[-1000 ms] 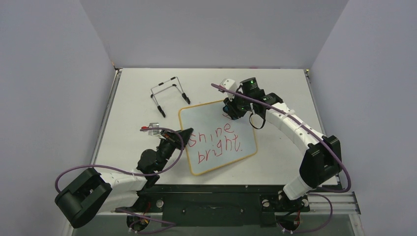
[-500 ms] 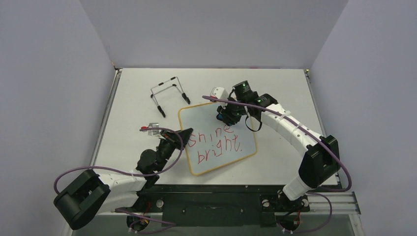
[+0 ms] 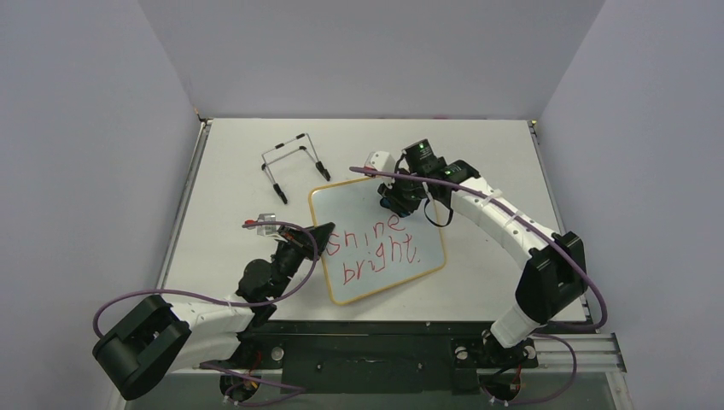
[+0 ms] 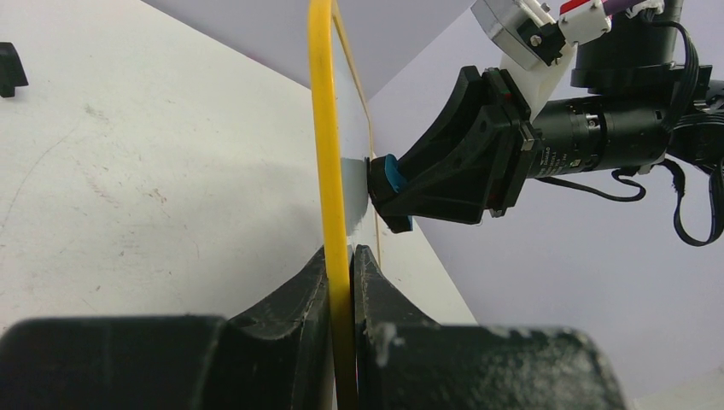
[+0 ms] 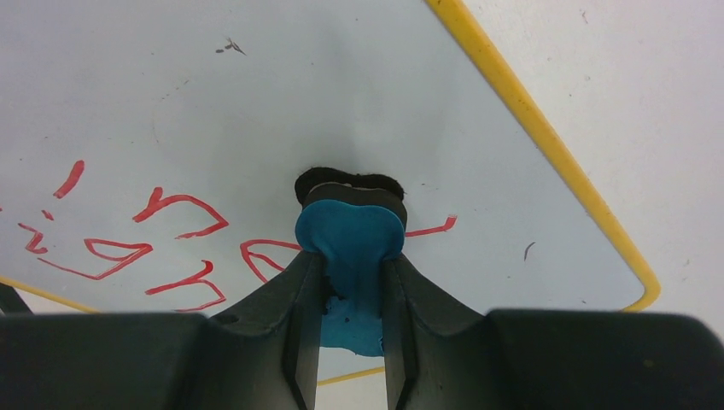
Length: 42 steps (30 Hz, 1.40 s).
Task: Erase the whiteboard
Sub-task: Erase the whiteboard at the center of the board.
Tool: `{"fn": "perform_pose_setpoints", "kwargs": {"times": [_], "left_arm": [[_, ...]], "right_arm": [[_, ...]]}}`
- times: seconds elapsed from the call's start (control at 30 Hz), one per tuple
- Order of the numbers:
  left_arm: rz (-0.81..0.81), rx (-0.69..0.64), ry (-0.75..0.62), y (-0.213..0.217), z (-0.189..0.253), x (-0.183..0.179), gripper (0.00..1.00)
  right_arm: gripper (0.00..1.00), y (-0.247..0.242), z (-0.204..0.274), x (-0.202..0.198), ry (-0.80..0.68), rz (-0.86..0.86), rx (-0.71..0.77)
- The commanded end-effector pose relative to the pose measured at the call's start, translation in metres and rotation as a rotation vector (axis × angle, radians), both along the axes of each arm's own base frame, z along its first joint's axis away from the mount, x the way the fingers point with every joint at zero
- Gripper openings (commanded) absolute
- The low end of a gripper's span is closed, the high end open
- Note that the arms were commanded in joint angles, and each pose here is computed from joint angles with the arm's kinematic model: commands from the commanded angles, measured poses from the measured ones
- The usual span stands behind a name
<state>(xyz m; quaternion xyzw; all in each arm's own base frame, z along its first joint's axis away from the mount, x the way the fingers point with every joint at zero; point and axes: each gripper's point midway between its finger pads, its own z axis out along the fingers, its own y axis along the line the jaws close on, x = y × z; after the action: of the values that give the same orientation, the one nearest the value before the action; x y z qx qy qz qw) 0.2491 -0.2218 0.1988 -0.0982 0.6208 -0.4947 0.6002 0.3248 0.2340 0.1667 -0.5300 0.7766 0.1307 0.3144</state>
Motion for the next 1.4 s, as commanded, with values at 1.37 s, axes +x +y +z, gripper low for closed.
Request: {"fn": "perform_pose_setpoints", "kwargs": {"times": [1.37], "left_arm": [[-0.065,0.177,-0.214,-0.025,0.038,0.002,0.0]], "right_arm": [[0.0,-0.022,0.102,-0.04,-0.058,0.103,0.44]]}}
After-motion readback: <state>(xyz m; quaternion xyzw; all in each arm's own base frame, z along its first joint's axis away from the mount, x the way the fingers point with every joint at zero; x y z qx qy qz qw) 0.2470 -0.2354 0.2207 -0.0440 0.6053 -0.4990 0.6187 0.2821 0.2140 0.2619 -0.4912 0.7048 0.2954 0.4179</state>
